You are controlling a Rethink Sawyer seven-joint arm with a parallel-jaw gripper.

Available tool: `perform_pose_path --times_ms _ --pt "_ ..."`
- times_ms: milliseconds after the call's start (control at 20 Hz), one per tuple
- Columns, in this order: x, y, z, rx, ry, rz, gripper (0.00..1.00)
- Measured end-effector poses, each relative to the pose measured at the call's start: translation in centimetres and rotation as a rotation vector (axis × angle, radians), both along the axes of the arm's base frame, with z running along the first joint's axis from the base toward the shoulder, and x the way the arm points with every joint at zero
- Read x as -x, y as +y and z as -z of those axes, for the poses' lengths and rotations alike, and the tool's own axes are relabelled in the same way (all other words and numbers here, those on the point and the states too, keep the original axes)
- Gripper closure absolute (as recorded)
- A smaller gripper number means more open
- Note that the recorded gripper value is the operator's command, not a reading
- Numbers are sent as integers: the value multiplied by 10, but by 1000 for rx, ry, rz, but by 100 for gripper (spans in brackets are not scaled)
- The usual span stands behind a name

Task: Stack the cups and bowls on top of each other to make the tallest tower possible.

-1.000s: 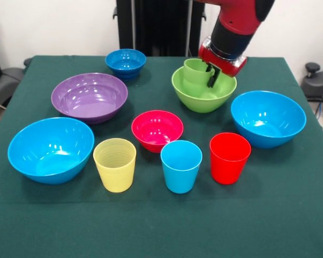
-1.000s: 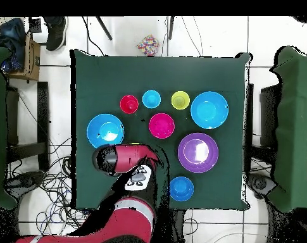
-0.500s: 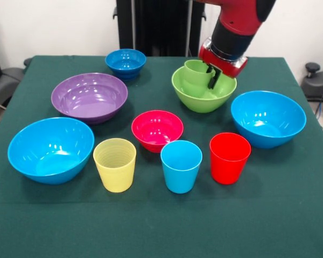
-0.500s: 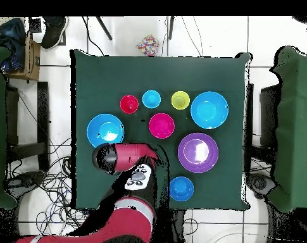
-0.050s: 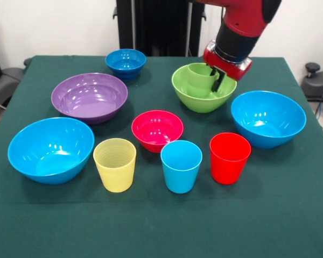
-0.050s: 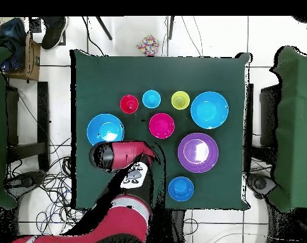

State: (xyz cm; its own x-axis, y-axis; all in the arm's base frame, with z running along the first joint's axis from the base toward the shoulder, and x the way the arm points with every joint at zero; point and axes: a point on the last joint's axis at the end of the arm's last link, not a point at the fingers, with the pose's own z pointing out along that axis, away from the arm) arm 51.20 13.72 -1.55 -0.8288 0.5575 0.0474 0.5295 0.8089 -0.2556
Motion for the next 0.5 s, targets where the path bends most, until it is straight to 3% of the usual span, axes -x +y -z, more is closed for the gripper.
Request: perform_pose_path --times_ms 500 --pt "2 7 6 2 7 -16 100"
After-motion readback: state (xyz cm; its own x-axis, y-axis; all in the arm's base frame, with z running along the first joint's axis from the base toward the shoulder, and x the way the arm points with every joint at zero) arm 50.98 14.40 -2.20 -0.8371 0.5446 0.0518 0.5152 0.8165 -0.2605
